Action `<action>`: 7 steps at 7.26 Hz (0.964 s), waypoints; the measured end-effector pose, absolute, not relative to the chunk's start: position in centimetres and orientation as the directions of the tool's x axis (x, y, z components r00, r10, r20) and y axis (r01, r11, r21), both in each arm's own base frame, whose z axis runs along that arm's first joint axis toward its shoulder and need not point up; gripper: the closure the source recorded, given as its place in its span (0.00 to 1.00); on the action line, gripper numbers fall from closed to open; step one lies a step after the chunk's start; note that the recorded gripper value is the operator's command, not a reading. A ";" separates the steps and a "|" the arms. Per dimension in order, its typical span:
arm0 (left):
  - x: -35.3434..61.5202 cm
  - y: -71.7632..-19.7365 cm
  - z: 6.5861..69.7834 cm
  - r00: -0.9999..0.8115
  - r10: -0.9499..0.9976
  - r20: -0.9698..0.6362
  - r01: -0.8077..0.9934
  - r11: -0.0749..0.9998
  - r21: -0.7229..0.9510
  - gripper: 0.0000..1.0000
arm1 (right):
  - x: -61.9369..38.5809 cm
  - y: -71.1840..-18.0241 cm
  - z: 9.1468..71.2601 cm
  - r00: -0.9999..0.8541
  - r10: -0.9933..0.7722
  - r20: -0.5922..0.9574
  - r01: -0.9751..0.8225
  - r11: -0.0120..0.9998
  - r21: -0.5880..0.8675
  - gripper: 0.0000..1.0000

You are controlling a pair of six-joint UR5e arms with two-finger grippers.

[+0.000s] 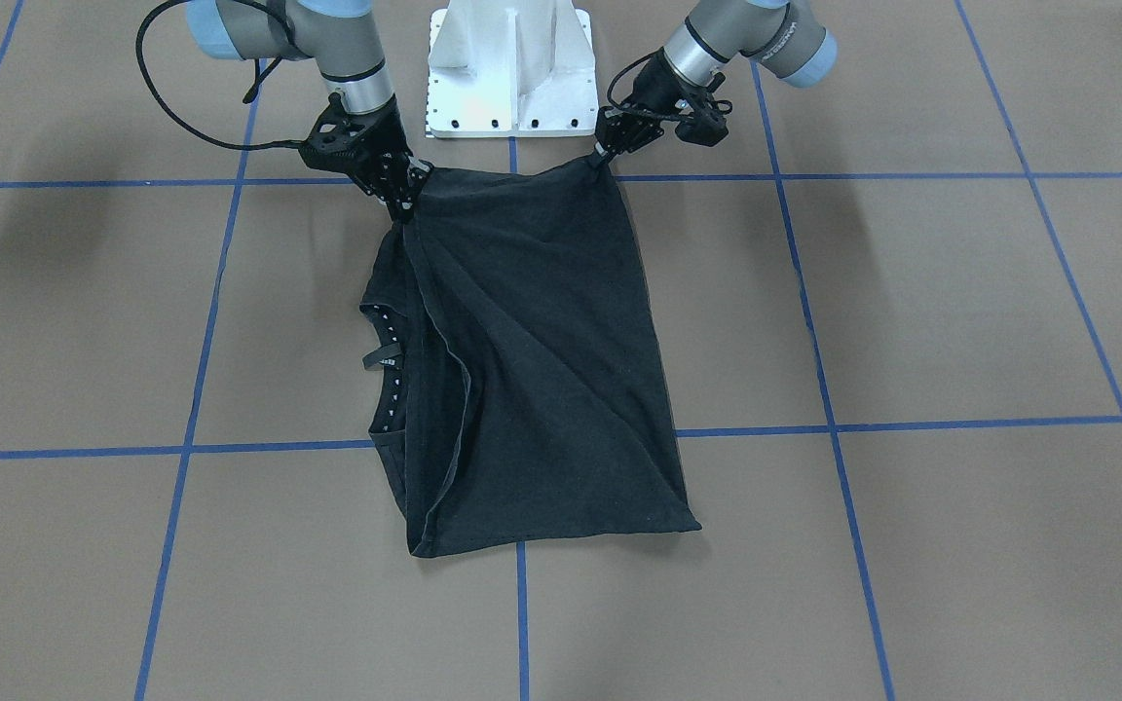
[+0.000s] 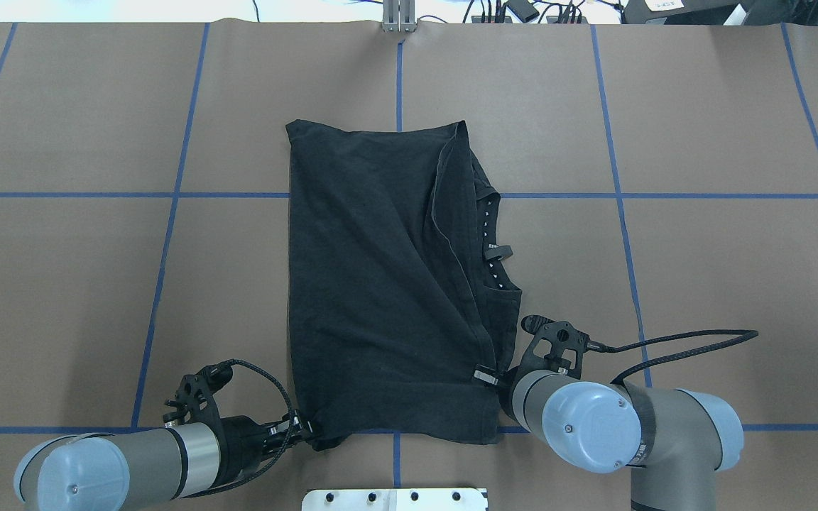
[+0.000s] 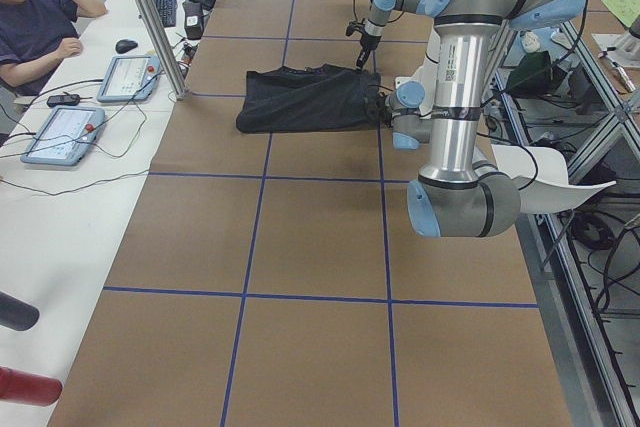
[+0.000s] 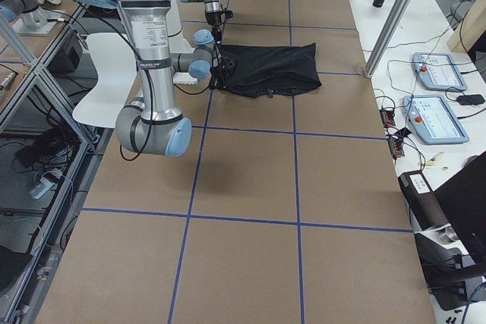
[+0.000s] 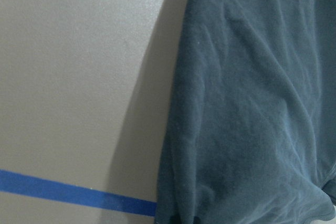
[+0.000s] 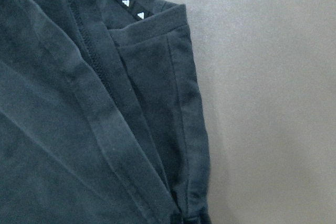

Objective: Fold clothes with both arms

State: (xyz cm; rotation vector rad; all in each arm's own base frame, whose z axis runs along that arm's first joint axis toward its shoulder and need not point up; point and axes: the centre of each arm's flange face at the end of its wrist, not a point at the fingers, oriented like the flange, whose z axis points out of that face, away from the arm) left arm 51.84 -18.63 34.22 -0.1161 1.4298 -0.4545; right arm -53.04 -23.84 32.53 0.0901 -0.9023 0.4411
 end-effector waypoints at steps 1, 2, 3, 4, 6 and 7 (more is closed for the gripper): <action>51.8 -18.6 34.1 0.069 -0.369 -0.927 0.232 0.909 -0.345 1.00 | -52.9 -23.9 32.3 0.533 0.332 0.778 -0.406 0.907 -0.109 1.00; 51.6 -18.6 33.9 0.065 -0.368 -0.928 0.230 0.910 -0.345 1.00 | -52.8 -23.9 32.0 0.528 0.332 0.782 -0.405 0.908 -0.112 1.00; 51.3 -18.6 33.5 0.058 -0.367 -0.929 0.228 0.911 -0.345 1.00 | -52.5 -23.9 31.4 0.519 0.330 0.788 -0.400 0.909 -0.117 1.00; 51.1 -18.6 33.2 0.053 -0.365 -0.930 0.225 0.911 -0.345 1.00 | -52.2 -23.8 30.8 0.511 0.329 0.794 -0.393 0.911 -0.124 1.00; 50.2 -18.1 32.2 0.040 -0.359 -0.932 0.197 0.918 -0.345 1.00 | -50.8 -23.2 29.5 0.492 0.325 0.808 -0.376 0.916 -0.140 1.00; 48.8 -17.5 31.4 0.027 -0.357 -0.934 0.176 0.921 -0.347 1.00 | -49.4 -22.2 28.8 0.483 0.317 0.817 -0.356 0.923 -0.147 1.00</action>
